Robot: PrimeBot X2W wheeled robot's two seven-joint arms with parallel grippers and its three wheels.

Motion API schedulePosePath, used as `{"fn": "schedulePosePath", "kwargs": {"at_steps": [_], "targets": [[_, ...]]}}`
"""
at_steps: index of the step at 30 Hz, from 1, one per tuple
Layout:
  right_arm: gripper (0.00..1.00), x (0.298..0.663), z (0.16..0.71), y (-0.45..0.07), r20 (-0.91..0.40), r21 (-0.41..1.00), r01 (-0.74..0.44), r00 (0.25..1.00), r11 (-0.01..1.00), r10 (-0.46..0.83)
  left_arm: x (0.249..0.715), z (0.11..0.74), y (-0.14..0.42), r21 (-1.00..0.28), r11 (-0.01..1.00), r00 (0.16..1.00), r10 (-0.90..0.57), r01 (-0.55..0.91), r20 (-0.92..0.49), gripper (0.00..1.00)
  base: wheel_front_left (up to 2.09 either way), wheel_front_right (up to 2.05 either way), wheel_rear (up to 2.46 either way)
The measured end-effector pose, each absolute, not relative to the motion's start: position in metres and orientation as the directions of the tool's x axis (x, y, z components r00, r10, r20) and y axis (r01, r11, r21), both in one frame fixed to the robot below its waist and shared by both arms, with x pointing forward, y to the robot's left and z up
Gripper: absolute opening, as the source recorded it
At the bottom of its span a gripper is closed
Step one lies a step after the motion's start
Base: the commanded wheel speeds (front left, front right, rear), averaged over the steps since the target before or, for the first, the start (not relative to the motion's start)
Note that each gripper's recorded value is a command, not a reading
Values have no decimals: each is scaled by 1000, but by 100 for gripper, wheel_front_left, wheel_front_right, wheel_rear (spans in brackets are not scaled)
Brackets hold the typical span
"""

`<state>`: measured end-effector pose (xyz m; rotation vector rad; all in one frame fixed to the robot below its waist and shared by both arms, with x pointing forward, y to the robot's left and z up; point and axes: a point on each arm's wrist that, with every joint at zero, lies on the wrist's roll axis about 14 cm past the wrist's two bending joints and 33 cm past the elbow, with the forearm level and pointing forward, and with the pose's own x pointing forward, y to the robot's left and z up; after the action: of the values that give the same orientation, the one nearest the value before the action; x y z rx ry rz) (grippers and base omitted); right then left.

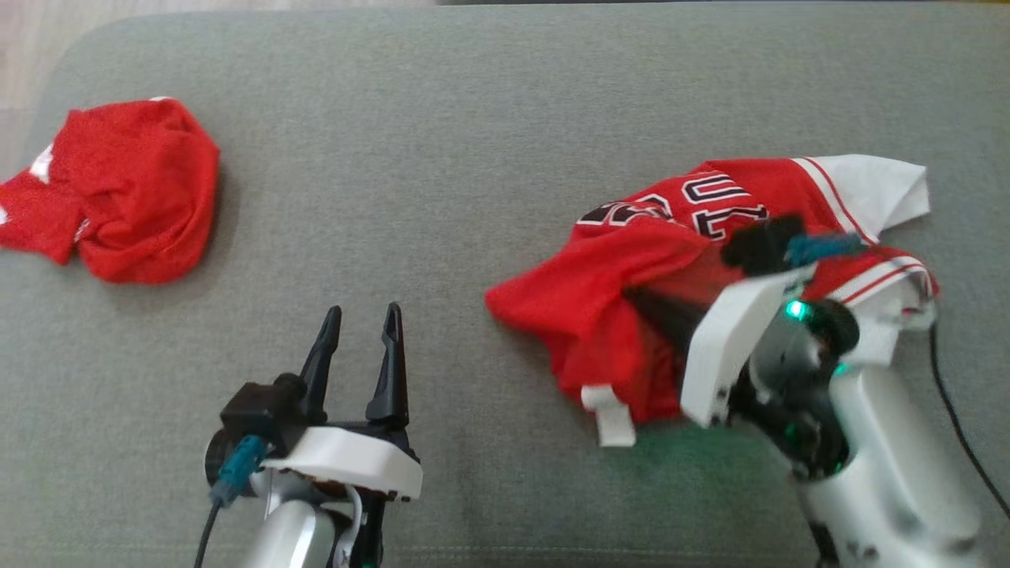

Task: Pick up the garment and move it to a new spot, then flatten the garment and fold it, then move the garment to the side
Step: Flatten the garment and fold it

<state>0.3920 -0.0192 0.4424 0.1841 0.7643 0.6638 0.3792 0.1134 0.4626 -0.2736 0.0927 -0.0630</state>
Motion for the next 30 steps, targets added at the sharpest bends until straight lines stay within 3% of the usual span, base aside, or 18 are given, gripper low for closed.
{"fn": "schedulePosePath", "kwargs": {"at_steps": [8, 19, 20, 21, 22, 23, 27, 30], "targets": [[0, 438, 494, -28, -439, 487, -429, 633, 761, 637, 375, 464, 120, -274, 962, 995, -50, 26, -82, 100, 0, 0, 0], [0, 487, 451, -90, -589, 383, -200, 699, 902, 406, 375, 460, 117, -290, 957, 993, -57, 26, -99, 100, 0, 0, 0], [7, 489, 448, -92, -596, 365, -195, 702, 910, 389, 375, 459, 116, -292, 956, 993, -58, 27, -100, 100, 0, 0, 0], [38, 491, 445, -94, -602, 349, -191, 705, 917, 375, 375, 459, 115, -292, 956, 993, -59, 27, -101, 100, 0, 0, 0], [85, 493, 443, -94, -606, 336, -190, 707, 923, 366, 375, 459, 115, -292, 956, 993, -57, 25, -102, 100, 0, 0, 0], [100, 494, 442, -94, -607, 326, -191, 709, 926, 360, 376, 460, 116, -293, 956, 993, -56, 24, -101, 100, 0, 0, 0], [100, 496, 447, -90, -593, 242, -246, 728, 939, 344, 377, 462, 116, -294, 955, 994, -57, 27, -93, 100, 0, 0, 0], [100, 502, 471, -97, -516, 98, -315, 795, 944, 319, 378, 464, 114, -294, 955, 994, -59, 31, -87, 100, 0, 0, 0]]}}
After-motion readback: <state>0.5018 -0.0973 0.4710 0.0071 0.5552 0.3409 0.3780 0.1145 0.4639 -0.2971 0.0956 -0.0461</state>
